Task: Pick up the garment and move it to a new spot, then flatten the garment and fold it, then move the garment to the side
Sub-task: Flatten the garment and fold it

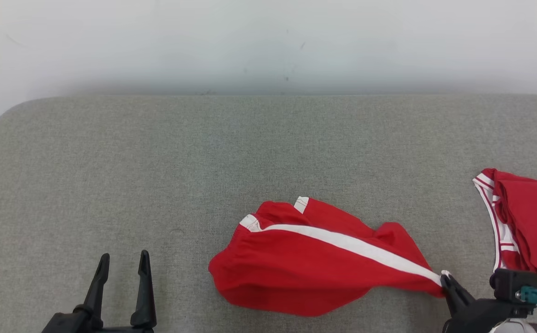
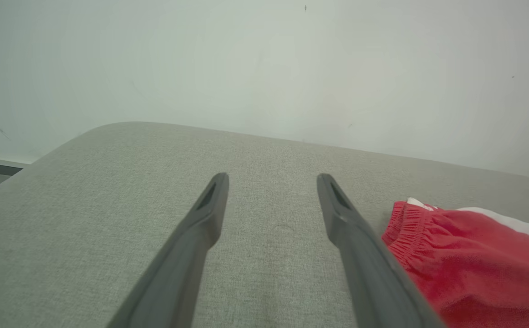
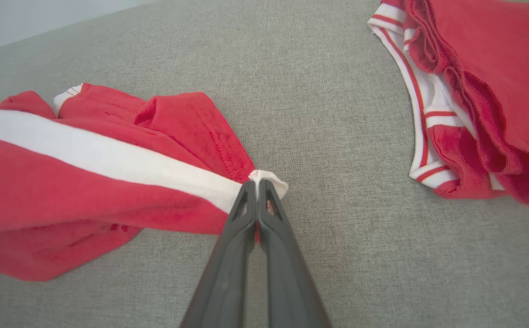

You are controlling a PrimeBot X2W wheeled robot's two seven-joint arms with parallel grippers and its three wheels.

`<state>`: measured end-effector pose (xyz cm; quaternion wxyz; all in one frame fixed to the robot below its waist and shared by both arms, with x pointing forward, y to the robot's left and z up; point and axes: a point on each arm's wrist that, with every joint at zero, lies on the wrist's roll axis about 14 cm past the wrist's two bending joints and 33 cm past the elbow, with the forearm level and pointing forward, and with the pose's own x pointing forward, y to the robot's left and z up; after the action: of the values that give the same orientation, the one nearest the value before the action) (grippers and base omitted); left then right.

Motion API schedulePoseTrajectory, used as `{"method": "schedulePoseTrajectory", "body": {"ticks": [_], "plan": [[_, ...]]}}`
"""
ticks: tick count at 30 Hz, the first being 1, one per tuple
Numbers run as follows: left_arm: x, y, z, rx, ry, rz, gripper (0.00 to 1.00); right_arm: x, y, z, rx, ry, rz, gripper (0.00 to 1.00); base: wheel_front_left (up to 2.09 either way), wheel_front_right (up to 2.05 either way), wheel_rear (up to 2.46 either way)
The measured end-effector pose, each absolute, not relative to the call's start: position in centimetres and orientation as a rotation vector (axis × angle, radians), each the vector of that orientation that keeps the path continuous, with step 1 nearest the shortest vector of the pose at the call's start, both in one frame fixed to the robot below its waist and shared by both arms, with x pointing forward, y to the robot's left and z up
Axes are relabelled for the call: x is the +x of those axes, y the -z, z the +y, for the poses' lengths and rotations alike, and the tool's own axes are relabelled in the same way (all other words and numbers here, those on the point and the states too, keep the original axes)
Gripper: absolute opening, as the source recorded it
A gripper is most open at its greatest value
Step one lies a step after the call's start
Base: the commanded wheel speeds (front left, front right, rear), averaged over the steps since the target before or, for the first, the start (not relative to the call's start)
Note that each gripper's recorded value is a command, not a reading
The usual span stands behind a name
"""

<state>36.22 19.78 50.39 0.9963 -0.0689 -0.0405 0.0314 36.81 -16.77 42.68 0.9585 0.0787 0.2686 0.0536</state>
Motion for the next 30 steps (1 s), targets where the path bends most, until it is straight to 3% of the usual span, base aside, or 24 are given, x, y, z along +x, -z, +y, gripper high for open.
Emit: {"method": "schedulePoseTrajectory", "body": {"ticks": [4,5,6,9,17,30], "plan": [[36.1,-50.7,19.3,-0.141,-0.046,-0.091,1.00,35.2,-39.8,-17.5,0.147,-0.077,0.612,0.00,0.00,0.00,0.00],[36.0,-50.8,19.3,-0.142,-0.044,-0.092,1.00,34.9,-39.3,-17.6,0.143,-0.073,0.620,0.68,0.00,0.00,0.00],[36.0,-50.8,19.2,-0.142,-0.043,-0.094,1.00,34.7,-38.9,-17.7,0.145,-0.066,0.627,1.00,0.00,0.00,0.00],[35.6,-50.9,19.3,-0.142,-0.045,-0.095,1.00,34.9,-39.2,-18.0,0.159,-0.054,0.586,1.00,0.00,0.00,0.00],[34.6,-50.6,19.3,-0.143,-0.050,-0.086,1.00,36.9,-44.9,-18.7,0.123,-0.042,0.293,1.00,0.00,0.00,0.00],[33.8,-51.0,18.6,-0.142,-0.027,-0.099,1.00,34.6,-48.6,-17.7,0.037,-0.081,0.077,1.00,0.00,0.00,0.00]]}}
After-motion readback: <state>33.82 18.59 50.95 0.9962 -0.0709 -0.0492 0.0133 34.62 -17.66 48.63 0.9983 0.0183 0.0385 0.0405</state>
